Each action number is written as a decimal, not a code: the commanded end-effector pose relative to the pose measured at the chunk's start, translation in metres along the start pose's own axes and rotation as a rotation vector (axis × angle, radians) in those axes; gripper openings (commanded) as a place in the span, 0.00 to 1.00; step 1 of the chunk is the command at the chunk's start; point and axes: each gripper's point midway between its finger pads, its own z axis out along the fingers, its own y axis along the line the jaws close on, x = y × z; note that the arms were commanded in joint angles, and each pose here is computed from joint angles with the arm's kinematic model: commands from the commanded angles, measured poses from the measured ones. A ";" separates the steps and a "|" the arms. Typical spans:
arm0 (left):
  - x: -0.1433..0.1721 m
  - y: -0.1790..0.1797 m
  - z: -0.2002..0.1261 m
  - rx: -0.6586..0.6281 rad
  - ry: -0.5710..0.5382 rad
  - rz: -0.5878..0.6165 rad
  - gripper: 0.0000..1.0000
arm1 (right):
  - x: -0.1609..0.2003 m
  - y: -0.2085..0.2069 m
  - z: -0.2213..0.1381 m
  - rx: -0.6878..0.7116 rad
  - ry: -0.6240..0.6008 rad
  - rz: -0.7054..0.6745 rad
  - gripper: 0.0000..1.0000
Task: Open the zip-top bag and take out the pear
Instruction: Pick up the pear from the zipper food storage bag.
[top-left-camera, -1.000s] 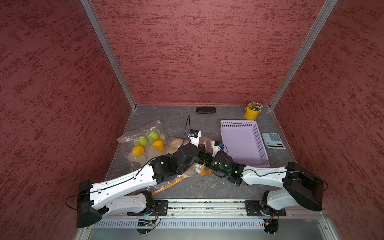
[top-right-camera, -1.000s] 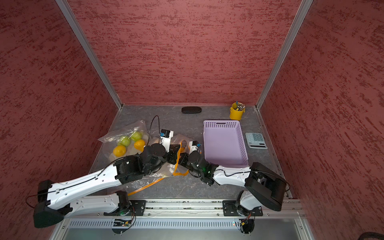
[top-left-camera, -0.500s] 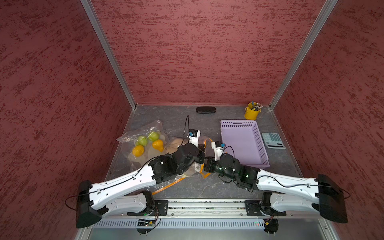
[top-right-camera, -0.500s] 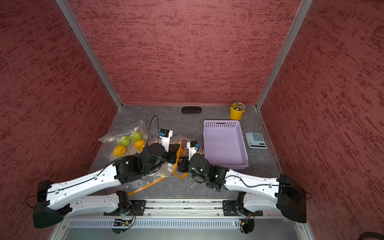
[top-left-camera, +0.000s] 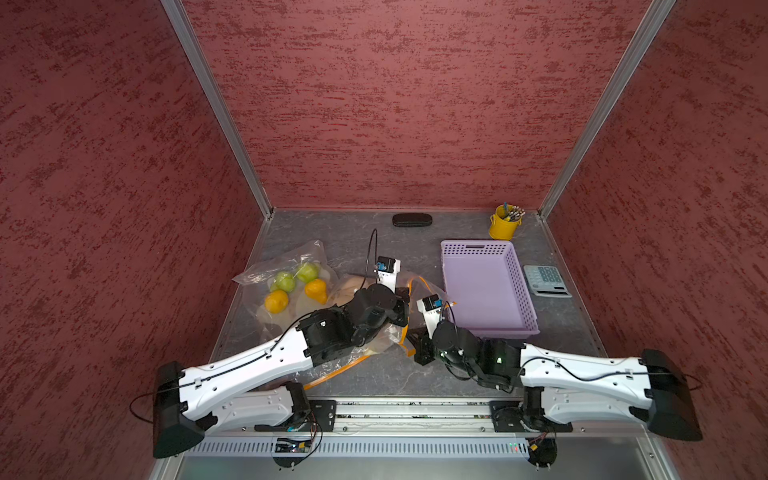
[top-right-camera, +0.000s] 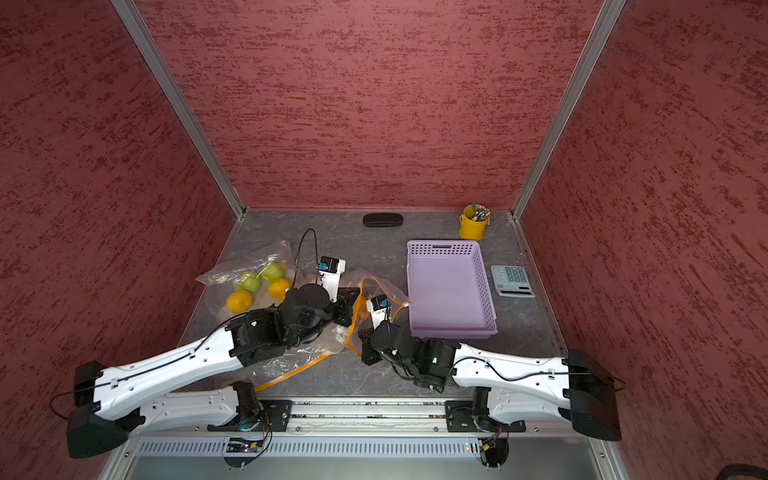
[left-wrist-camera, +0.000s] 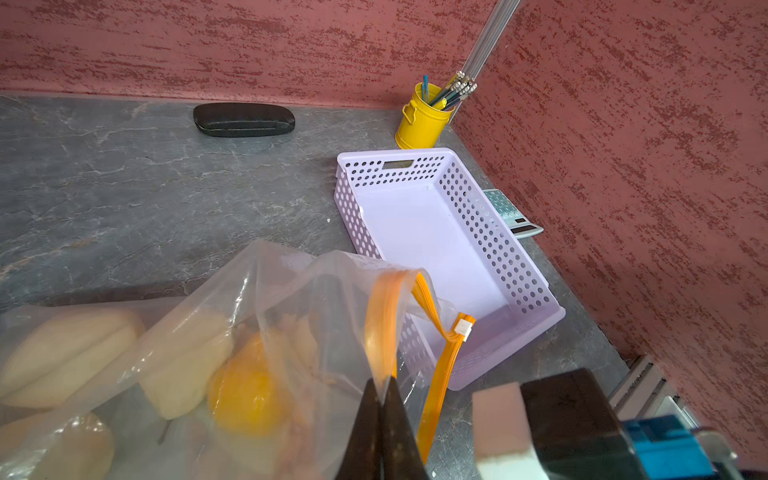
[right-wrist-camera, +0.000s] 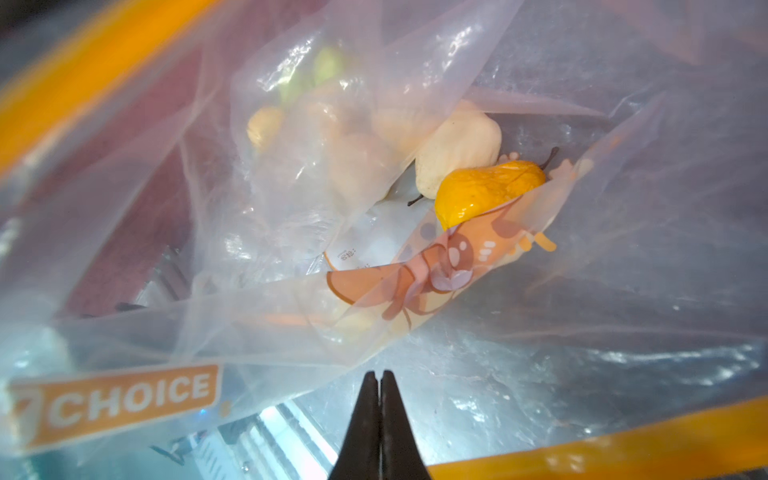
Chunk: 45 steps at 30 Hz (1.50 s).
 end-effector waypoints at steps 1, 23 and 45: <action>-0.007 -0.008 -0.002 0.035 -0.009 -0.019 0.00 | -0.012 -0.003 0.003 0.051 -0.009 -0.036 0.00; 0.012 -0.026 -0.007 0.126 0.049 -0.061 0.00 | -0.068 -0.013 0.058 -0.070 -0.054 0.208 0.00; 0.002 -0.037 -0.009 0.202 -0.011 -0.087 0.00 | -0.011 -0.068 0.118 0.031 0.186 0.400 0.53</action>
